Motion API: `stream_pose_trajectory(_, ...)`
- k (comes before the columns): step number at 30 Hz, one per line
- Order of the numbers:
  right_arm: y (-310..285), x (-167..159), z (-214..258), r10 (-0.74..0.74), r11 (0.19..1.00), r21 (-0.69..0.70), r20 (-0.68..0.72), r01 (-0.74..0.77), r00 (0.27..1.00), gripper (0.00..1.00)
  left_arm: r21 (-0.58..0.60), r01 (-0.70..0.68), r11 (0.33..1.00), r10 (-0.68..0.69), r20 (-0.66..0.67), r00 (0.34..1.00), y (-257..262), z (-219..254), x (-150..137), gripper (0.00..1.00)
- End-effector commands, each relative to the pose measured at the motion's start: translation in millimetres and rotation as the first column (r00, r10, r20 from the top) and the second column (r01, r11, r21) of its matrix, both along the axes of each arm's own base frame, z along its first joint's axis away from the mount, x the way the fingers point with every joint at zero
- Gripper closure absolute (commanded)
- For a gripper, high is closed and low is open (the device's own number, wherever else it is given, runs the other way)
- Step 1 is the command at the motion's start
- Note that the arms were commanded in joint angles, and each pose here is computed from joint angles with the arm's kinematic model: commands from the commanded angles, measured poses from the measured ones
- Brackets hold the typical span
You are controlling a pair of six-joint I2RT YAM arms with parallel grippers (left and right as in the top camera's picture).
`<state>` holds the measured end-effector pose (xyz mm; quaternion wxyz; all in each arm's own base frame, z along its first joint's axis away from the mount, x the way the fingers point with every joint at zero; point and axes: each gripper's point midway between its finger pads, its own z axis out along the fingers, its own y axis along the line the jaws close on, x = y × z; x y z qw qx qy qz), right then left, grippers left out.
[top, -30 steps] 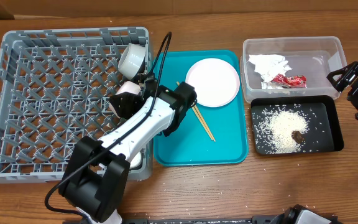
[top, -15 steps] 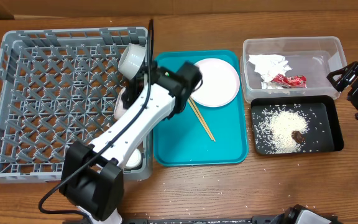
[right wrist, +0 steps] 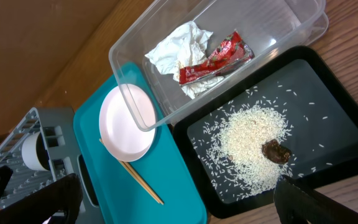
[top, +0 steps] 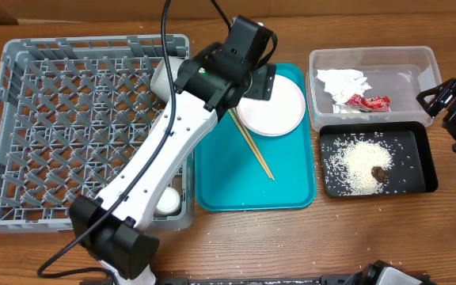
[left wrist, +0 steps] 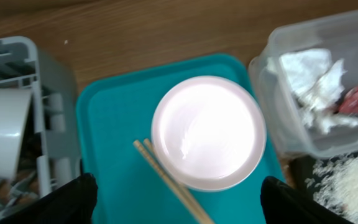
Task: Sort waste into correct bins and load items into the dishwasher
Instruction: 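Move the left gripper to the large pink plate and grip its rim, then lift the large pink plate off the teal tray toward the rack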
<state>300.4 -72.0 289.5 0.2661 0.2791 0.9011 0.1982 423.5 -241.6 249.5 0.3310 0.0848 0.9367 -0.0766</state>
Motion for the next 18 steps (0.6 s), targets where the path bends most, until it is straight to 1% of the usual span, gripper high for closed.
stream_pose_trajectory(1,-2.8,1.4,5.7,-0.007,1.0,-0.014,0.016,0.008,1.0,0.0,-0.034,-0.054,0.998,0.05,-0.099,0.994,-15.1,-48.8,12.9,0.17)
stream_pose_trajectory(6,-2.9,1.3,5.7,-0.008,1.0,-0.015,0.016,0.008,1.0,0.0,0.023,-0.053,0.998,0.056,-0.179,0.982,-25.2,-120.2,31.0,0.15)
stream_pose_trajectory(10,-2.8,1.4,5.7,-0.007,1.0,-0.014,0.016,0.008,1.0,0.0,0.062,-0.067,0.996,0.079,-0.233,0.969,-20.7,-167.5,40.8,0.13)
stream_pose_trajectory(14,-2.8,1.4,5.7,-0.007,1.0,-0.014,0.016,0.008,1.0,0.0,0.084,-0.093,0.992,0.112,-0.261,0.959,-6.1,-189.7,48.7,0.12)
stream_pose_trajectory(18,-2.8,1.4,5.7,-0.007,1.0,-0.014,0.016,0.008,1.0,0.0,0.088,-0.07,0.994,0.089,-0.24,0.967,7.1,-189.5,62.0,0.11)
